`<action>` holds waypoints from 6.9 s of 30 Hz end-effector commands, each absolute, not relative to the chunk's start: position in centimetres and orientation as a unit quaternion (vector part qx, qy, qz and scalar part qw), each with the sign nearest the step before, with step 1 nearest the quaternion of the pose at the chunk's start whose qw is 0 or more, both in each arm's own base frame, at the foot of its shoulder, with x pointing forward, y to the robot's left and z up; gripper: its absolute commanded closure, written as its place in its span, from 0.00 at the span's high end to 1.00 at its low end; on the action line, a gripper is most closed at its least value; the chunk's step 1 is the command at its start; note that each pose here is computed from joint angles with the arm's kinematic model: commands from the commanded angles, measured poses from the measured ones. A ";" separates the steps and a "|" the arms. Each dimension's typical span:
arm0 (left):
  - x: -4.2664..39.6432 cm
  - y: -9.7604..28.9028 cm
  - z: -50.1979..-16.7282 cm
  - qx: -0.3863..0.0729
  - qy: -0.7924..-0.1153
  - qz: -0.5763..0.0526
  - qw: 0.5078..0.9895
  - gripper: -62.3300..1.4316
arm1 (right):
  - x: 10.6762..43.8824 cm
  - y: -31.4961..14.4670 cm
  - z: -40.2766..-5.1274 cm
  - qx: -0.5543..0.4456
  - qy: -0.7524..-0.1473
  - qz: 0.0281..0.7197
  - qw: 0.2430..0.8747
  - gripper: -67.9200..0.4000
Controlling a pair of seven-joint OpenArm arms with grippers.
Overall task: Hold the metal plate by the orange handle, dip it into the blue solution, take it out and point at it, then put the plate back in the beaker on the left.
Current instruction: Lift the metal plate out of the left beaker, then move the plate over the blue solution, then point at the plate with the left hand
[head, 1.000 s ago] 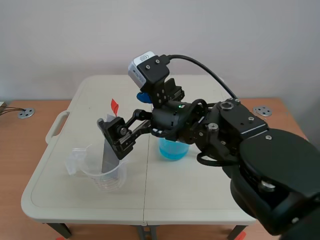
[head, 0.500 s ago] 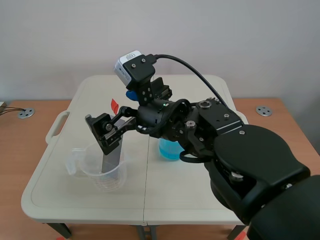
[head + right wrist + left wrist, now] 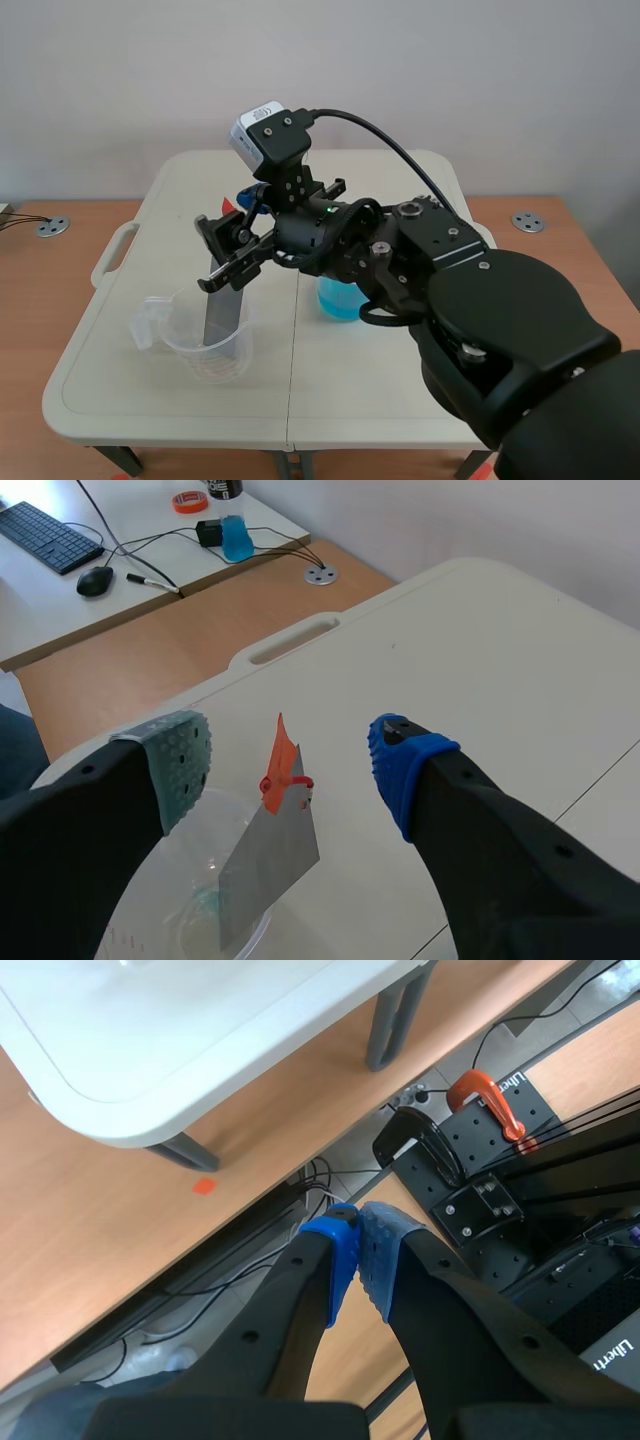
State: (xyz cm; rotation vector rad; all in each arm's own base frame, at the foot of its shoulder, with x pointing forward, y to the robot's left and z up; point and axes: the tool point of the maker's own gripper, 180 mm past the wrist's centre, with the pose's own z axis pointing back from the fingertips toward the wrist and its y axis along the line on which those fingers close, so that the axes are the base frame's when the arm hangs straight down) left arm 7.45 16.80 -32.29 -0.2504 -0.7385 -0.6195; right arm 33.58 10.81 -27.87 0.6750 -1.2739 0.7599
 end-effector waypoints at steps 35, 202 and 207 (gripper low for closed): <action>7.9 16.5 -31.8 -0.125 -0.367 -0.296 0.873 0.05 | 29.1 14.3 -25.8 0.399 -0.538 0.424 0.610 0.02; 35.4 -3.1 -27.3 -0.138 -0.555 -0.492 0.657 0.05 | 35.9 -2.7 -11.8 0.163 -0.699 0.357 0.598 0.02; 35.3 -2.8 -27.5 -0.136 -0.552 -0.493 0.659 0.05 | 35.9 -2.7 -11.8 0.163 -0.700 0.357 0.597 0.02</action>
